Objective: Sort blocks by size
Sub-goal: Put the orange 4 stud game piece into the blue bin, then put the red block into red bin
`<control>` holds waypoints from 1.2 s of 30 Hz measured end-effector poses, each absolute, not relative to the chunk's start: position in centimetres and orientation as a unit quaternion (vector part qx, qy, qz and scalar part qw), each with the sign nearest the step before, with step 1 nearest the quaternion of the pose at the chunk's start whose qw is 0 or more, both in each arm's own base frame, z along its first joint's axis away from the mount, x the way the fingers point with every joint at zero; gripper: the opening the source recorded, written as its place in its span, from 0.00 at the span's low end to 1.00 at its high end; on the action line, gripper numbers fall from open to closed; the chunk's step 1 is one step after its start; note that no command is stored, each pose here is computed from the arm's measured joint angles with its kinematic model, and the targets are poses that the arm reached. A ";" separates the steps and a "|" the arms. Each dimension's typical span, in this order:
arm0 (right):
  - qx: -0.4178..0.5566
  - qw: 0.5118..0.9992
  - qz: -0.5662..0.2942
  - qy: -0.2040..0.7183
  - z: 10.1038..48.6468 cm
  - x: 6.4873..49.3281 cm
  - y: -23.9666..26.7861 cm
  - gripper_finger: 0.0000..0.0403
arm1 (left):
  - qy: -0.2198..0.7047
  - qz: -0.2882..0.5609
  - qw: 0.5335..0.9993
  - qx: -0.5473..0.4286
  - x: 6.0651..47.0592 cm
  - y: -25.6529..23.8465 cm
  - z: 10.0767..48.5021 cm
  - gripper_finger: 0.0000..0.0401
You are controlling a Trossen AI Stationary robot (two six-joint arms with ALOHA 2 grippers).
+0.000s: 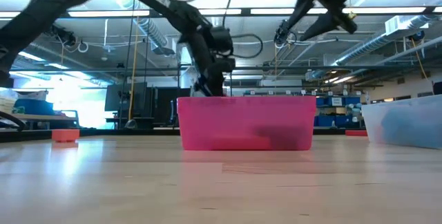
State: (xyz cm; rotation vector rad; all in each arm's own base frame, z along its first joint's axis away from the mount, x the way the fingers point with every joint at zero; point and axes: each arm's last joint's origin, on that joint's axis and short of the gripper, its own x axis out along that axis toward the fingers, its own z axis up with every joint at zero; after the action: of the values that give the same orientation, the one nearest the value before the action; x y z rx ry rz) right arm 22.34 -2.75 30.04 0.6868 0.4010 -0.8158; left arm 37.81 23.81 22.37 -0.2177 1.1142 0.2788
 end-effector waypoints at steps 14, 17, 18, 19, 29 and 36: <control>0.313 0.852 -0.380 0.175 27.0 29.0 -9.6 0.56 | 0.526 0.139 0.831 -0.118 37.0 25.9 21.6 0.45; 0.312 0.843 -0.391 0.198 27.7 29.4 -11.8 0.56 | 0.525 0.136 0.833 -0.107 37.1 26.1 21.8 0.50; 0.309 0.836 -0.403 0.210 28.0 29.5 -12.5 0.56 | 0.524 0.137 0.834 -0.107 37.1 26.1 22.0 0.52; 0.309 0.826 -0.415 0.222 28.4 29.4 -13.3 0.56 | 0.524 0.137 0.834 -0.107 37.0 26.2 22.3 0.53; 0.375 0.649 -0.564 0.347 28.8 25.9 -22.2 0.56 | 0.485 0.036 0.860 -0.154 34.8 25.8 26.5 0.54; 0.445 0.539 -0.617 0.362 25.1 21.4 -25.3 0.59 | 0.458 0.054 0.874 -0.153 33.0 25.9 29.3 0.54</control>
State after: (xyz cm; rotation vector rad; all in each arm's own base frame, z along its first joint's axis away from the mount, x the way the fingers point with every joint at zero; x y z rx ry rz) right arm 21.44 -25.30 25.07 1.0590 0.8612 -1.4666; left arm 33.03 25.88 29.32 -0.3189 0.9574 0.1136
